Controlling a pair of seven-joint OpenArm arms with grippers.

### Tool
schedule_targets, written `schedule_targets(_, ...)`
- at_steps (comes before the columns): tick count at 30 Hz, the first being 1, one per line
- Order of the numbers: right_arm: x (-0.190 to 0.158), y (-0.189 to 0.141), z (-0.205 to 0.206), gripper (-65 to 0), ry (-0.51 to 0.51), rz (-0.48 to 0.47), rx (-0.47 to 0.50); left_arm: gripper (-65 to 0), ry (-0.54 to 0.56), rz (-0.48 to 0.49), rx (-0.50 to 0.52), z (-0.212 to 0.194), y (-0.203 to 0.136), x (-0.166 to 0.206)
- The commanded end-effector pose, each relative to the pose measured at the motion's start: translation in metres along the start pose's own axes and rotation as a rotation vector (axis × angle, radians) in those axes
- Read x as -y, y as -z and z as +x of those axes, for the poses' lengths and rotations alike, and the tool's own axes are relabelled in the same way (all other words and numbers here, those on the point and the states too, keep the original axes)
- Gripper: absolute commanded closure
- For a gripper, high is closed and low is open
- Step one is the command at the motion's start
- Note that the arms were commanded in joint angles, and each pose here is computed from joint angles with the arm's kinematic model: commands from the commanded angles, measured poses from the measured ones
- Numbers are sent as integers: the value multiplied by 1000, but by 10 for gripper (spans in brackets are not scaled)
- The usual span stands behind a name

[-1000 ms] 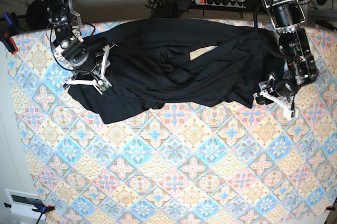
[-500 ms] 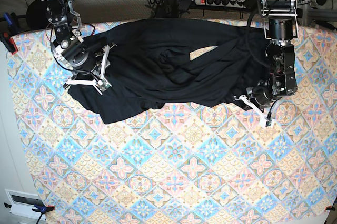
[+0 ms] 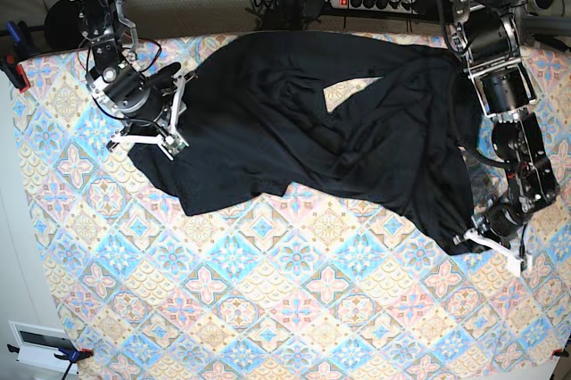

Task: Layout the t-shirt on the table in an organized manner, then fold the t-shirt properly

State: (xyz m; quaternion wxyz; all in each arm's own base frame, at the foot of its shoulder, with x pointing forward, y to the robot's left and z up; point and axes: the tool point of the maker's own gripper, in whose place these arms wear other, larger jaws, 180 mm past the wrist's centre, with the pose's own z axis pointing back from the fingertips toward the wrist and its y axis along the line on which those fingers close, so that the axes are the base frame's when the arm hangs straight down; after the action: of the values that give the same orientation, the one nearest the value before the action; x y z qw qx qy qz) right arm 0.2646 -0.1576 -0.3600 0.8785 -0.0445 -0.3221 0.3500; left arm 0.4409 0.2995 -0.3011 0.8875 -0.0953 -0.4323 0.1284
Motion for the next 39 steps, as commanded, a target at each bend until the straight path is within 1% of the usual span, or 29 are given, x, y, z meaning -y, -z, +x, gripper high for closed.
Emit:
schedule_targets(1, 9, -4, 10, -177, -10, -23, 36, 0, 16, 5, 88, 37, -12, -3)
schedule_targets(9, 13, -4, 14, -177, -11, -33, 44, 0, 49, 31, 250, 121, -43, -10)
schedule_targets(11, 16, -4, 15, -177, -10, -38, 46, 0, 52, 37, 301, 146, -56, -12)
schedule_targets(15, 18, -4, 18, -177, -11, -43, 50, 0, 22, 35, 416, 193, -84, -14)
schedule_targets(18, 18, -4, 18, -177, -12, -42, 51, 0, 21, 31, 427, 199, -87, -12)
schedule_targets(20, 24, -4, 25, -177, -14, -55, 65, -3, 22, 41, 400, 188, -82, -16)
schedule_targets(23, 27, -4, 29, -177, -16, -61, 73, -13, 25, 66, 318, 150, -65, -29)
schedule_targets(25, 28, -4, 30, -177, -17, -64, 75, -34, 26, 84, 258, 119, -54, -38)
schedule_targets(28, 27, -4, 31, -177, -11, -55, 80, -97, 28, 110, 203, 84, -46, -52)
schedule_targets(32, 15, -4, 38, -177, 34, 12, 117, -225, 17, 177, 177, 58, -44, -73)
schedule_targets(34, 13, -4, 36, -177, 38, 21, 111, -279, 18, 185, 150, 45, -43, -78)
schedule_targets(36, 7, -3, 36, -178, 34, 35, 101, -314, 19, 189, 118, 27, -43, -82)
schedule_targets(39, -14, 0, 40, -179, 13, 85, 107, -317, 12, 203, 50, -7, -47, -98)
